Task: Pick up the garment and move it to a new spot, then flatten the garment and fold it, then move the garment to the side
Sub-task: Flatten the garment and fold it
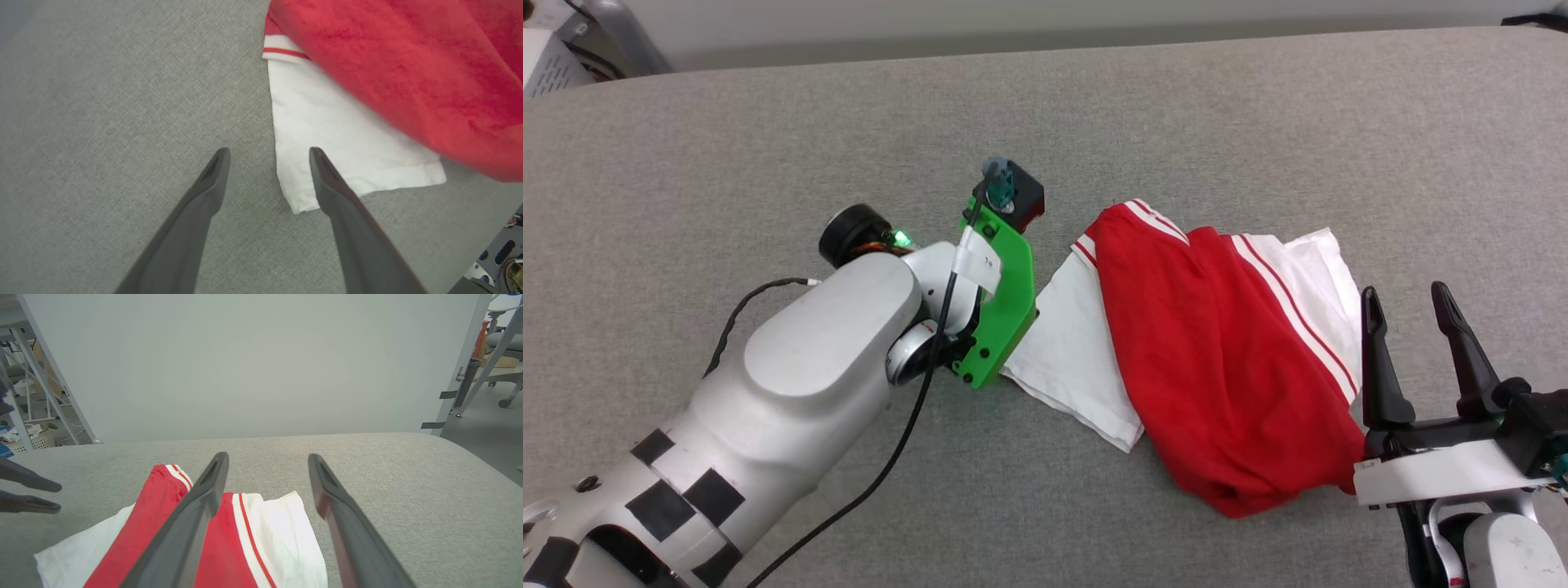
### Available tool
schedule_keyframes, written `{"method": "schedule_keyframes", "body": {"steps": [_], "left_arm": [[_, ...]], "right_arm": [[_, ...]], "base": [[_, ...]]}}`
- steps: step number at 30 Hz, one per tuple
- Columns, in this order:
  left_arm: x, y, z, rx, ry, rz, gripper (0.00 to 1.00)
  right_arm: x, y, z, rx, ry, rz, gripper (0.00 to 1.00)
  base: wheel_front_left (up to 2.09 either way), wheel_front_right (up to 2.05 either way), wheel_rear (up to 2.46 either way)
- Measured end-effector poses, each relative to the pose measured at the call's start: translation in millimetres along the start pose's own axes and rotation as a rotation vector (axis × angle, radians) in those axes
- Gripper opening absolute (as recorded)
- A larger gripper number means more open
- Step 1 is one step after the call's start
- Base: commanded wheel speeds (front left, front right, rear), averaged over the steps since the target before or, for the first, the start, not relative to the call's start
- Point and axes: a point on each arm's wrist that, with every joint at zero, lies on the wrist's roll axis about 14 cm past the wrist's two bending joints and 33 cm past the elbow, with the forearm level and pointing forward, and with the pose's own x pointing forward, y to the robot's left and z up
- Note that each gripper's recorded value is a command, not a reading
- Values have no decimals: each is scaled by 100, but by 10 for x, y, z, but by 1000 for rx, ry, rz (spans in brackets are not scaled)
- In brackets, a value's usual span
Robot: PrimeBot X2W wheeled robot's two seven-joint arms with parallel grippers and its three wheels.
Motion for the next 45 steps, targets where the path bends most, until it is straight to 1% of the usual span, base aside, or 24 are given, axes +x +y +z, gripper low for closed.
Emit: {"method": "schedule_keyframes", "body": {"steps": [3,6,9,12,13,14,18,20,22,29,34,38,42,43,44,45], "left_arm": [[157,-78,-282,15,120,-42,100],[289,-126,-500,7,196,-77,100],[383,-144,-579,-4,223,-102,100],[435,-119,-615,21,246,-105,100],[446,-121,-616,28,248,-108,73],[452,-129,-618,31,248,-113,0],[420,-130,-556,36,195,-114,0],[371,-142,-509,21,151,-118,0],[290,-71,-490,-2,120,-101,0],[-215,652,-649,-94,104,88,0],[-500,1120,-951,-182,151,212,0],[-571,1320,-1170,-244,196,261,0],[-537,1352,-1322,-285,197,281,0],[-525,1351,-1339,-293,176,291,81],[-517,1357,-1327,-299,142,304,100],[-511,1351,-1304,-301,106,311,100]], "right_arm": [[2,-61,-39,-6,12,-17,100],[24,-105,-75,-9,20,-29,100],[38,-146,-113,-13,30,-40,100],[37,-177,-156,-16,43,-49,100],[40,-183,-165,-17,45,-51,100],[40,-190,-171,-18,47,-53,100],[46,-195,-156,-21,42,-53,100],[49,-184,-132,-23,35,-49,100],[53,-164,-104,-23,27,-44,100],[64,-41,-37,-10,5,-9,100],[83,-7,-45,-9,6,2,100],[80,-55,-87,-14,18,-12,100],[73,-83,-108,-18,25,-20,100],[71,-86,-104,-20,24,-20,100],[67,-82,-96,-23,23,-18,100],[63,-82,-81,-28,19,-17,100]], "base": [[0,0,0],[0,0,0],[0,0,0],[0,0,0],[0,0,0],[0,0,0],[0,0,0],[0,0,0],[0,0,0],[0,0,0],[0,0,0],[0,0,0],[0,0,0],[0,0,0],[0,0,0],[0,0,0]]}}
